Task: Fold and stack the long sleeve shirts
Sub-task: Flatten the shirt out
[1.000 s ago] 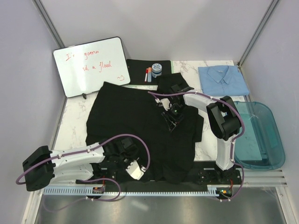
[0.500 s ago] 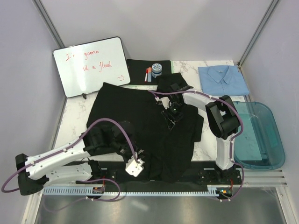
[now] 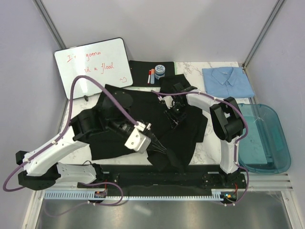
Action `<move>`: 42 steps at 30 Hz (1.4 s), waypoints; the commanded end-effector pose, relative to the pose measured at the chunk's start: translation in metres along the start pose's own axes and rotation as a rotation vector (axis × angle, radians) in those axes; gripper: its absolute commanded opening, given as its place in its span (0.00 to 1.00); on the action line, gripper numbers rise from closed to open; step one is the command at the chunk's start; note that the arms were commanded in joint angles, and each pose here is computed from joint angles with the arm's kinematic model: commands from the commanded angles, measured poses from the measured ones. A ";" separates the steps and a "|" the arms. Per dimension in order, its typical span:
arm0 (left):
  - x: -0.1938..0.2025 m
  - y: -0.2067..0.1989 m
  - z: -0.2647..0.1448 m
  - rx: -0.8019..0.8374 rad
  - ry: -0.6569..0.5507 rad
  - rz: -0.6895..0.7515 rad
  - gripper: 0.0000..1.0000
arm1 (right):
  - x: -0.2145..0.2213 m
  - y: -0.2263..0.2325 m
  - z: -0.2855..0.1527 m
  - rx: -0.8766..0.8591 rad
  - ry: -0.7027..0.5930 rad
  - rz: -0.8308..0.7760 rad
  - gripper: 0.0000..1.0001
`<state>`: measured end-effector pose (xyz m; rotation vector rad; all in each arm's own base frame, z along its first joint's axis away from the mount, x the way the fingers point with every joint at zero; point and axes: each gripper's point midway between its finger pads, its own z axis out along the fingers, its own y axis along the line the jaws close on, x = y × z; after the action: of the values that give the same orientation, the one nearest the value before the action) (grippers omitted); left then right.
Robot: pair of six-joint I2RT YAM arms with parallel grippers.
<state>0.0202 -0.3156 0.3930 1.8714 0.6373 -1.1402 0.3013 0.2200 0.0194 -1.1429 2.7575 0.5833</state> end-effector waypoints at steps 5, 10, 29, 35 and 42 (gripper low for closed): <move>-0.008 -0.005 0.032 -0.034 -0.132 -0.424 0.02 | -0.010 -0.028 0.006 0.101 -0.025 -0.036 0.47; 0.047 0.009 0.064 -0.185 -0.023 -0.682 0.02 | -0.012 -0.027 -0.001 0.106 -0.018 -0.055 0.51; 0.185 0.008 -0.049 -0.333 0.200 -0.579 0.49 | 0.072 0.000 -0.087 0.087 0.045 -0.034 0.56; 0.261 -0.001 -0.083 -0.462 0.407 -0.621 0.51 | 0.102 0.003 -0.045 0.070 0.148 -0.018 0.46; 0.333 -0.022 -0.172 -0.720 0.570 -0.839 0.49 | 0.135 -0.038 -0.025 0.256 0.285 -0.072 0.44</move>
<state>0.2117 -0.1988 0.1505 1.3233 1.8911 -0.8000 0.2156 0.1233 0.0153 -1.2926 2.9310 0.3290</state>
